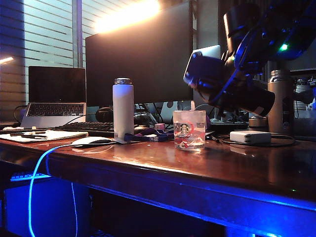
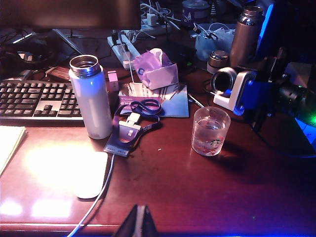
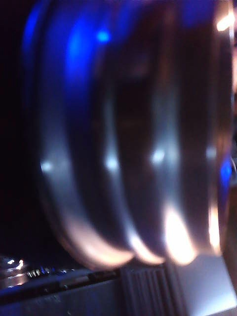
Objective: Pick up the black thermos, pour a little water from inside into the glass cup, then place the black thermos back on the table.
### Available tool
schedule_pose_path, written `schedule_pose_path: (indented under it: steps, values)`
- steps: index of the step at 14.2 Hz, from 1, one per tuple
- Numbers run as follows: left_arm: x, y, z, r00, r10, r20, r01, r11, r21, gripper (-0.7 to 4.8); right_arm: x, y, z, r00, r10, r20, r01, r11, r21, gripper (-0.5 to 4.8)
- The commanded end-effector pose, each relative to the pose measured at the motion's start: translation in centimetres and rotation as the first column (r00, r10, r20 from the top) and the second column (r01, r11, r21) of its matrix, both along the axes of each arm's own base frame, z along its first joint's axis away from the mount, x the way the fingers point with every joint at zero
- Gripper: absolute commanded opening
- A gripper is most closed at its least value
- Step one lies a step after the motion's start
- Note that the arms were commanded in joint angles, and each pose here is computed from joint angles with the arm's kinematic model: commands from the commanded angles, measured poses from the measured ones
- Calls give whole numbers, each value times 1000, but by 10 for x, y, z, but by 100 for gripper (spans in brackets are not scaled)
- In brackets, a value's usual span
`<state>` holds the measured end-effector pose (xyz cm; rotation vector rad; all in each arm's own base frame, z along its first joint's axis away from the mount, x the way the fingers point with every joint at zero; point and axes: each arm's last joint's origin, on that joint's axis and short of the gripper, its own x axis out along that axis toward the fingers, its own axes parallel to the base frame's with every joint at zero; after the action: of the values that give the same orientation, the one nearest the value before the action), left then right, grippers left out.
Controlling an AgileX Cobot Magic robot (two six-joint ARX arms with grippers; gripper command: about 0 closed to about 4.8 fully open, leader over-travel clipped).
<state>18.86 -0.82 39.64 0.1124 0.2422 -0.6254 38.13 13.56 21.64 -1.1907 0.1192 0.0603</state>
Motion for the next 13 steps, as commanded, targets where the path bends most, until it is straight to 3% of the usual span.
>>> schedule_pose_path:
  steps: [1, 4, 7, 13]
  values:
    - [-1, 0, 2, 1000, -3, 17, 3, 1000, 0, -2, -2, -2, 16, 997, -40, 65, 29, 986, 162, 53]
    - [-1, 0, 2, 1000, -3, 18, 3, 1000, 0, -2, -12, -6, 20, 995, -73, 68, 46, 939, 342, 49]
    - [-1, 0, 2, 1000, -3, 18, 3, 1000, 0, -2, -28, -13, 24, 993, -104, 55, 58, 834, 549, 49]
    - [-1, 0, 2, 1000, -3, 18, 3, 1000, 0, -2, -64, -26, 21, 995, -77, -64, 98, 642, 760, 49]
